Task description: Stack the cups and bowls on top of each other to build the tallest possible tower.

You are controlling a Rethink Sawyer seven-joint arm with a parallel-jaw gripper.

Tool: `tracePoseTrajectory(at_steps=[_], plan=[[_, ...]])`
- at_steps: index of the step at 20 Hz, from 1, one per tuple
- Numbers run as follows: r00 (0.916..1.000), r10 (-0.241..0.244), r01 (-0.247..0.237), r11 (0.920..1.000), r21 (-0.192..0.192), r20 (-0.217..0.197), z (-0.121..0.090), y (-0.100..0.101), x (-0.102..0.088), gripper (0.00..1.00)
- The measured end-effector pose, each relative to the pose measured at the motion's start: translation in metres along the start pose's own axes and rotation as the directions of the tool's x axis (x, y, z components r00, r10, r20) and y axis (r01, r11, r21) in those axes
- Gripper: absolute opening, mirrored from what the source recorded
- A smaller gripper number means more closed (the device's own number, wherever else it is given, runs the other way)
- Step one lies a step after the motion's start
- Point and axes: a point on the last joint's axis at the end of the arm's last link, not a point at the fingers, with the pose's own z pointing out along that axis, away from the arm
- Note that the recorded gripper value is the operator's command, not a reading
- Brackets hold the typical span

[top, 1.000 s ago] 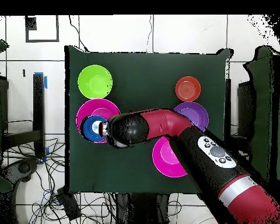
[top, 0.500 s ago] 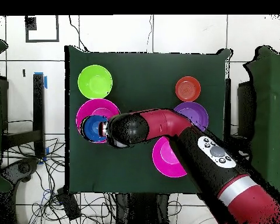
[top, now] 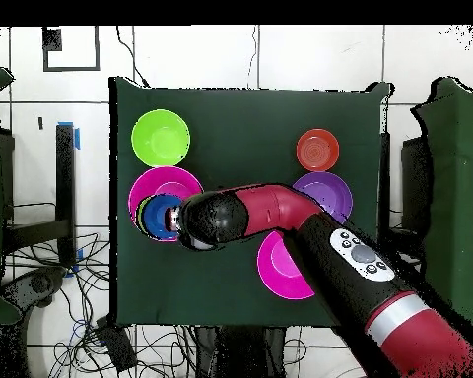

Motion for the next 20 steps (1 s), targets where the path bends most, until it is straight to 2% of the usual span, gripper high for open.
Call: tracePoseTrajectory(at_steps=[9,20], plan=[[0.9995,0.012,-0.011,0.9989,0.046,-0.029,-0.037,0.009,-0.003,1.0],[0.9994,-0.006,0.008,0.9987,0.05,-0.036,-0.035,0.022,-0.002,1.0]])
